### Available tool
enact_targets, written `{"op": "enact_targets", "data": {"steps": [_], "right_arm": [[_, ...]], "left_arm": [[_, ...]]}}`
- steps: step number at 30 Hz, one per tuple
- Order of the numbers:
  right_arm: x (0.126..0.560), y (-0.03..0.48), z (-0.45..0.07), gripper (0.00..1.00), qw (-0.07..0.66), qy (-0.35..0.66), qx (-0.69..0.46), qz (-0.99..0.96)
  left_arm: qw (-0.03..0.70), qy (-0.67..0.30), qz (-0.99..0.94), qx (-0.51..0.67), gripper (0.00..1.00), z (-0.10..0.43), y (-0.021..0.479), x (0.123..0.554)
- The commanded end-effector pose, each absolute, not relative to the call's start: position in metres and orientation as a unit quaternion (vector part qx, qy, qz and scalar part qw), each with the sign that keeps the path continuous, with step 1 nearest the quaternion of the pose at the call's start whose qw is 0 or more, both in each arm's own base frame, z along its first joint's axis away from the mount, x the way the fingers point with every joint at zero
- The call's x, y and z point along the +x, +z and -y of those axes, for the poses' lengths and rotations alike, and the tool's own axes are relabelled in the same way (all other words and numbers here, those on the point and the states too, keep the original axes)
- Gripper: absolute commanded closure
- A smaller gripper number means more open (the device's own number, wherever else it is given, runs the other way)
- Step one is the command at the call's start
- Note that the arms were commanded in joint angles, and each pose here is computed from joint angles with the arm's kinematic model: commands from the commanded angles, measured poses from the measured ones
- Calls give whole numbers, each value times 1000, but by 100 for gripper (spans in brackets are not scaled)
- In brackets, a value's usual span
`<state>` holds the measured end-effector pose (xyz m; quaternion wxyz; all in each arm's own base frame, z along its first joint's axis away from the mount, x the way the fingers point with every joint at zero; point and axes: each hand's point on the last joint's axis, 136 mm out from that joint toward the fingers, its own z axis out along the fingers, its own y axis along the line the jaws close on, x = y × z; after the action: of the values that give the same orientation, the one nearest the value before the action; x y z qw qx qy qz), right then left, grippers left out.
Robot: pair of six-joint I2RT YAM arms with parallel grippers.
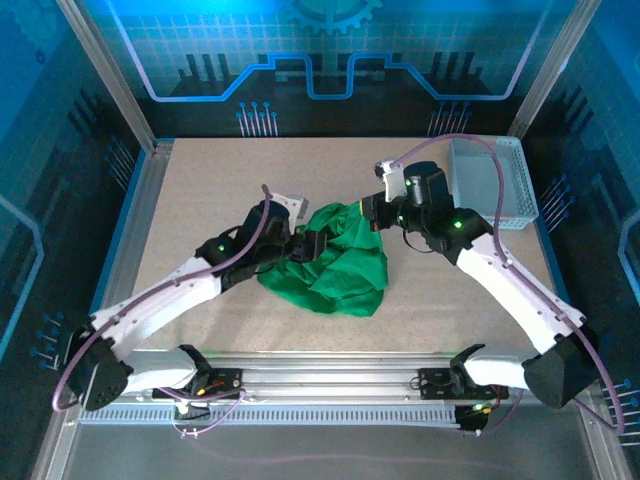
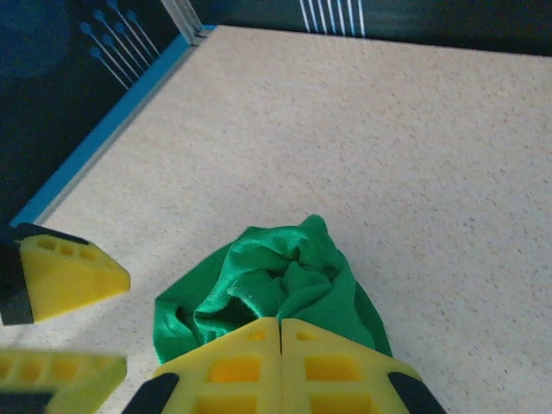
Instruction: Fold the inside-out t-shirt
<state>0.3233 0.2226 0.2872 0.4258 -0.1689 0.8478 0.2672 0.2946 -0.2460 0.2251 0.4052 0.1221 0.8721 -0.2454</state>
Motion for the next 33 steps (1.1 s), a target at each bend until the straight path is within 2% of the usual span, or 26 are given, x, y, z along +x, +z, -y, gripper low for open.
{"op": "enact_targets", "data": {"steps": [1,8,20,24,33], "right_arm": [[309,341,-231,100,468,318,-187,-803],[285,368,-238,100,474,354,-210,-778],[282,375,-231,100,485,338,-206,-780],[283,374,-234,100,479,346,-203,-781],[312,355,-205,100,470,320,-126,-813]], "left_arm": [[446,-278,-831,185,32,272,241,290],[443,-286,-824,206,39,296,232,306],[404,-231,-843,268,31,312,183,323],[408,-210,-850,260,44,310,175,332],[437,-217,-842,231,98,304,195,335]]}}
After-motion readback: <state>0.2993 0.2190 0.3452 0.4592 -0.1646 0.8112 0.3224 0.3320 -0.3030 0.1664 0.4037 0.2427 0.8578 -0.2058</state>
